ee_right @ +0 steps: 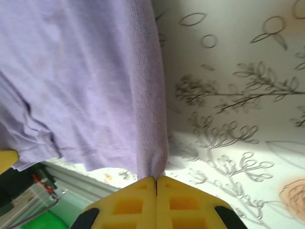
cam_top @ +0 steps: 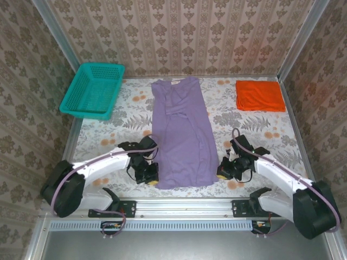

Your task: Fold and stack the t-shirts

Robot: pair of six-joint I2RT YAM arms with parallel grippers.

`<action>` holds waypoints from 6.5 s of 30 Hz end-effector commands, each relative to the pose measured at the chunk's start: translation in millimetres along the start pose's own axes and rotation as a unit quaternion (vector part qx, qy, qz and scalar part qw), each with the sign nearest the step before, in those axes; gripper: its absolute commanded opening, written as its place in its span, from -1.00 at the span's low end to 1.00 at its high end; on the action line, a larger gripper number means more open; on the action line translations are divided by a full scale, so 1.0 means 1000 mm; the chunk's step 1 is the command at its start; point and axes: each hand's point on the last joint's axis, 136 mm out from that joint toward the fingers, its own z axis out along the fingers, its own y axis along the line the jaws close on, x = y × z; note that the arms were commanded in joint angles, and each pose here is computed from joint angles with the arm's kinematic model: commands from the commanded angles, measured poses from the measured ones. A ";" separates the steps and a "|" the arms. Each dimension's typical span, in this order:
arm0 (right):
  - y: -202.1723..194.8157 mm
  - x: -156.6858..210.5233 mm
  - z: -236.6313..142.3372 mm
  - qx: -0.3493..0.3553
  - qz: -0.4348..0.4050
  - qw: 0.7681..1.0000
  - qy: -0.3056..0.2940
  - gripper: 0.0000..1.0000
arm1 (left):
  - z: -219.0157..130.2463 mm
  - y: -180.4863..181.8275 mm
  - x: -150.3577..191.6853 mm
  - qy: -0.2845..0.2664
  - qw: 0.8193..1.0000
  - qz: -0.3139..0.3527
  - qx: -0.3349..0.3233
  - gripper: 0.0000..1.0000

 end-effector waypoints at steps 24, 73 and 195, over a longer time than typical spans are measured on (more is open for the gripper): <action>0.099 -0.106 -0.051 -0.083 0.063 0.991 -0.080 -1.00 | -0.083 -0.049 -0.092 -0.039 0.983 -0.111 0.140 -1.00; 0.140 -0.202 0.011 -0.067 0.042 0.995 -0.059 -0.49 | -0.084 -0.106 -0.229 -0.080 0.990 -0.018 0.114 -0.25; 0.093 -0.278 -0.047 0.026 0.033 0.971 -0.237 0.21 | -0.127 -0.076 -0.296 -0.204 0.970 0.120 0.063 0.14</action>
